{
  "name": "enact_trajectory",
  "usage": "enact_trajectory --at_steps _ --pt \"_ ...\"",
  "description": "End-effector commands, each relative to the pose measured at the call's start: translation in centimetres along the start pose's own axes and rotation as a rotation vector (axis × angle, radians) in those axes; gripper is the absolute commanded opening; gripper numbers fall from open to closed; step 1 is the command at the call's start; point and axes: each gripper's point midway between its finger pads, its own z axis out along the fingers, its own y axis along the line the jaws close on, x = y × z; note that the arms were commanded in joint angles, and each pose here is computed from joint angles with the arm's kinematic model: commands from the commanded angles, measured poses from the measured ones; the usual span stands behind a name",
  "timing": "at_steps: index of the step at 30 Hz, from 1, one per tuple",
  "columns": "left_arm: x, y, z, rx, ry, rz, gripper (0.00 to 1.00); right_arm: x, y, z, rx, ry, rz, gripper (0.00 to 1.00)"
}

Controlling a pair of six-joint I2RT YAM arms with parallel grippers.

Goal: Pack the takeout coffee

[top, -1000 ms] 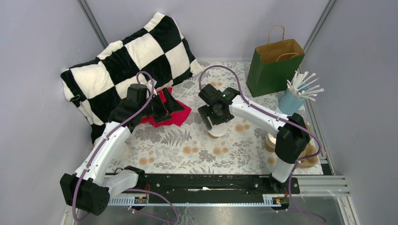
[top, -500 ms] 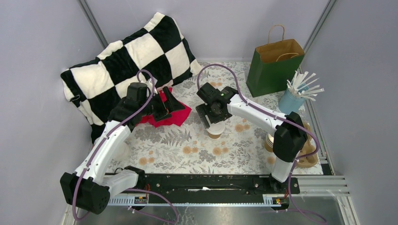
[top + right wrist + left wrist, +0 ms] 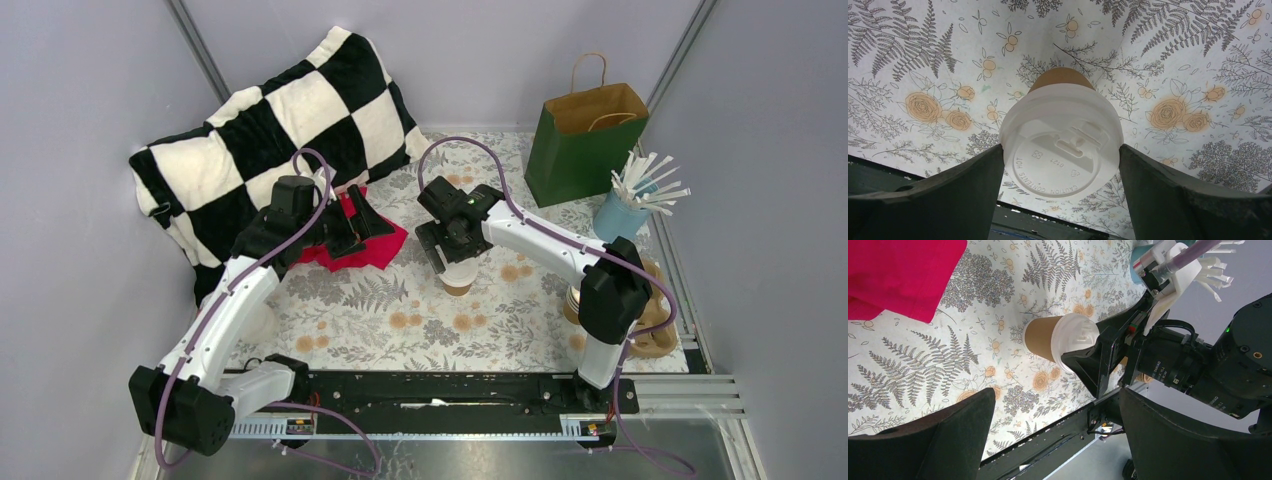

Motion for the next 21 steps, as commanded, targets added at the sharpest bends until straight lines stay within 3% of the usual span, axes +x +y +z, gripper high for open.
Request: enact_trajectory --at_steps 1,21 --pt "-1.3 -1.6 -0.6 0.035 -0.043 0.048 0.98 -0.8 0.0 -0.3 0.024 -0.026 -0.020 0.89" --pt "-1.3 -1.7 -0.6 0.038 -0.038 0.051 0.98 -1.0 -0.1 -0.9 0.024 -0.036 -0.014 0.94"
